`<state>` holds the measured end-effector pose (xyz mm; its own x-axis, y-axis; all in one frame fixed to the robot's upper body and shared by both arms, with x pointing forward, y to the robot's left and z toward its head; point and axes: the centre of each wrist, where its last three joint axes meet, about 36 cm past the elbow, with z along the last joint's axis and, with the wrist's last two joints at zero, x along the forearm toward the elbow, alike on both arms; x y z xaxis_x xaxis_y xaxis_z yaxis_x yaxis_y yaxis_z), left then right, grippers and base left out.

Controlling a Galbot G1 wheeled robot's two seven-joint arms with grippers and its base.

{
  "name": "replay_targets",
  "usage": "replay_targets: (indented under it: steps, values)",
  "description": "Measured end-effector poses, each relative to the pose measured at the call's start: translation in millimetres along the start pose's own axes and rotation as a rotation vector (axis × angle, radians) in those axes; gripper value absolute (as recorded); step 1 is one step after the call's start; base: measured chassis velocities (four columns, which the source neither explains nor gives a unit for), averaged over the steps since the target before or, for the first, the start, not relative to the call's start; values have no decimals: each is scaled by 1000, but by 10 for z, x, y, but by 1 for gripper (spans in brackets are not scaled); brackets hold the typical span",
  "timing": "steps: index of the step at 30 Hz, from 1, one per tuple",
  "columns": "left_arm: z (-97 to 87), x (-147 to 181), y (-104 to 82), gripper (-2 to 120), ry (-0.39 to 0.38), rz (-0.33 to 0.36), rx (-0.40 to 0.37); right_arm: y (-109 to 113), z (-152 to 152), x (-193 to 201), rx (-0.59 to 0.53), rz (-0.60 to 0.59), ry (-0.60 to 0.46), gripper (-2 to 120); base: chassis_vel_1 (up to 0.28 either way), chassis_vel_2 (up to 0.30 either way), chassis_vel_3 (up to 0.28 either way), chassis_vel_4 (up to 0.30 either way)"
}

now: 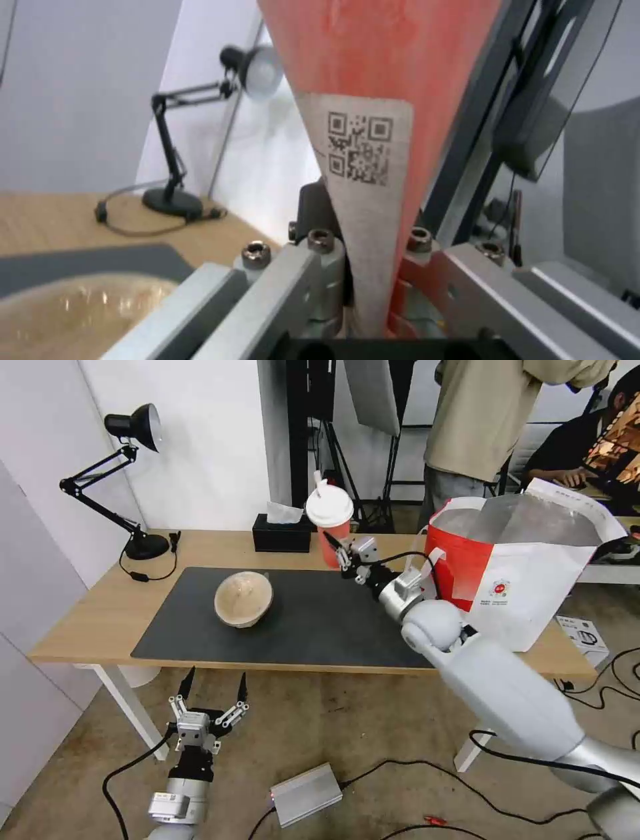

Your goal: Pick up the trash from the table and place it into the takeout bag.

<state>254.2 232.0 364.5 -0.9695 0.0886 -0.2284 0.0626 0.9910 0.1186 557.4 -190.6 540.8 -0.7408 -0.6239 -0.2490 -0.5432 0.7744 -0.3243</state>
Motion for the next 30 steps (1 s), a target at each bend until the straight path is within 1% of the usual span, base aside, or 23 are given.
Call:
replay_targets:
  steps: [1, 5, 6, 9, 11, 13, 14, 18, 24, 28, 30]
  values:
    - [0, 0, 0, 100, 0, 0, 0, 0, 0, 0, 0, 0, 0, 4, 0, 0, 0, 0]
    - [-37, 16, -8, 100, -3, 2, -3, -115, -282, 70, -1, 7, -50, 4, 0, 0, 0, 0]
    - [-37, 16, -8, 100, -3, 2, -3, -115, -282, 70, -1, 7, -50, 4, 0, 0, 0, 0]
    - [-58, 18, -11, 100, -8, 3, -3, -210, -470, 155, 6, 23, -81, 4, 0, 0, 0, 0]
    - [-65, 16, -12, 100, -10, 3, -3, -234, -513, 179, 10, 26, -87, 4, 0, 0, 0, 0]
    - [-79, 11, -17, 100, -15, 5, -2, -305, -642, 254, 19, 41, -104, 4, 0, 0, 0, 0]
    - [-79, 11, -17, 100, -15, 5, -2, -305, -642, 254, 19, 41, -104, 4, 0, 0, 0, 0]
    - [-81, 10, -24, 100, -17, 10, -2, -437, -859, 405, 48, 66, -126, 4, 0, 0, 0, 0]
    - [-83, -7, -29, 100, -24, 15, -2, -564, -1036, 544, 81, 88, -139, 4, 0, 0, 0, 0]
    - [-78, -21, -41, 100, -27, 22, -3, -722, -1194, 687, 130, 115, -144, 4, 0, 0, 0, 0]
    - [-75, -22, -41, 100, -27, 24, -4, -760, -1226, 721, 143, 122, -144, 4, 0, 0, 0, 0]
